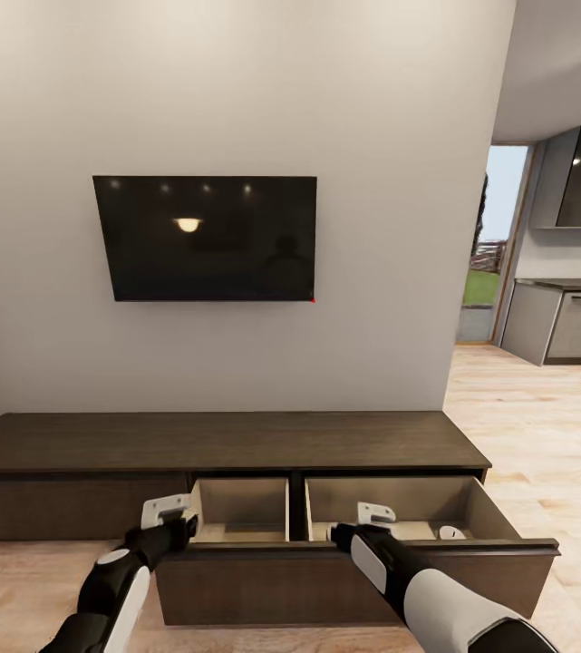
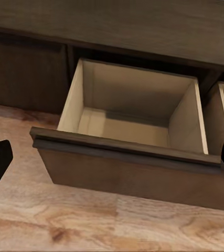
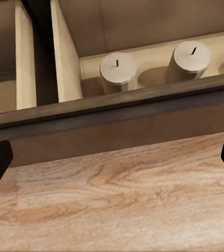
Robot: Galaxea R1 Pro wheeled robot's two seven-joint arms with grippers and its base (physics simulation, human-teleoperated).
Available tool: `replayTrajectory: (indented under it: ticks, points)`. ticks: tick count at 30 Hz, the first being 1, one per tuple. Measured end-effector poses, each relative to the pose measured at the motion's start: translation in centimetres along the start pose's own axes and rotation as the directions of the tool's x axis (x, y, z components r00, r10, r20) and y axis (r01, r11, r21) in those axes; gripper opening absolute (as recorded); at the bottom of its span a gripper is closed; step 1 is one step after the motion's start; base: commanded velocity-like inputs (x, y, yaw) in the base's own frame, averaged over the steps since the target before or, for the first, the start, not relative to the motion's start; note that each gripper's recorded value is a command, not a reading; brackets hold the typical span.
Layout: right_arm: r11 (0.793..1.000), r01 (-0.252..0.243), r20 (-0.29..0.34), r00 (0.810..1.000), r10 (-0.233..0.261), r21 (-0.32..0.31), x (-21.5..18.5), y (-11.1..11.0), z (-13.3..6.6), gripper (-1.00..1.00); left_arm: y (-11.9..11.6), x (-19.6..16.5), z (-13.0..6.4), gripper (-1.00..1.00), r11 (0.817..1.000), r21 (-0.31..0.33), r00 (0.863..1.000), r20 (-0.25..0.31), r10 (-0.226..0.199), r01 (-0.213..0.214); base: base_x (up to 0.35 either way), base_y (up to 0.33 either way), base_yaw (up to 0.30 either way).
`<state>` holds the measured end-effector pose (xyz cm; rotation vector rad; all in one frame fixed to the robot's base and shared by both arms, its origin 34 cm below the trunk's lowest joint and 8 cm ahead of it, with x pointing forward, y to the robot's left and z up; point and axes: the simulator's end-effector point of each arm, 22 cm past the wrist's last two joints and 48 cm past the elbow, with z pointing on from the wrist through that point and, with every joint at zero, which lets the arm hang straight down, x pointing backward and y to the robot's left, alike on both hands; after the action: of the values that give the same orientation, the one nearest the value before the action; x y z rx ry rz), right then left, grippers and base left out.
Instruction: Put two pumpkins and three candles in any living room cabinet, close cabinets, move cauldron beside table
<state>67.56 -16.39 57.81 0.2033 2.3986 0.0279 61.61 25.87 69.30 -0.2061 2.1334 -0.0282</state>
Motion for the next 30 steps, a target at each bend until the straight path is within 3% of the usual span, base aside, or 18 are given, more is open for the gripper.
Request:
replayTrajectory:
  ticks: [6, 9, 15, 21, 23, 30]
  points:
    - [1.0, -0.001, -0.003, 1.0, 0.001, 0.003, 0.5, -0.2, 0.1, 1.0, 0.7, 0.5, -0.4, 1.0, 1.0, -0.012, 0.997, 0.072, -0.015, 0.016, 0.0, 0.0, 0.0]
    - [1.0, -0.003, -0.003, 1.0, 0.003, 0.003, 1.0, -0.2, 0.1, 1.0, 0.9, 1.2, -0.2, 1.0, 1.0, -0.014, 0.997, 0.081, -0.02, 0.021, 0.0, 0.0, 0.0]
    - [1.0, -0.02, 0.038, 0.999, 0.02, 0.007, 1.9, -0.5, 0.3, 1.0, 1.8, 3.9, 0.9, 1.0, 0.999, -0.034, 0.992, 0.123, -0.034, 0.038, 0.0, 0.0, 0.0]
    - [1.0, -0.024, 0.037, 0.999, 0.024, 0.009, 3.1, -0.7, 0.4, 1.0, 2.7, 7.5, 2.0, 1.0, 0.997, -0.054, 0.992, 0.119, -0.047, 0.054, 0.0, 0.0, 0.0]
    - [1.0, -0.023, 0.025, 0.999, 0.023, 0.007, 4.4, -0.2, 0.4, 1.0, 2.4, 7.1, 2.3, 1.0, 0.997, -0.052, 0.99, 0.13, -0.048, 0.055, 0.0, 0.0, 0.0]
    - [0.999, 0.014, -0.004, 1.0, -0.014, 0.031, 8.1, -1.5, 0.6, 1.0, 2.4, 6.4, 2.8, 1.0, 0.997, -0.054, 0.987, 0.154, -0.051, 0.06, 0.0, 0.0, 0.0]
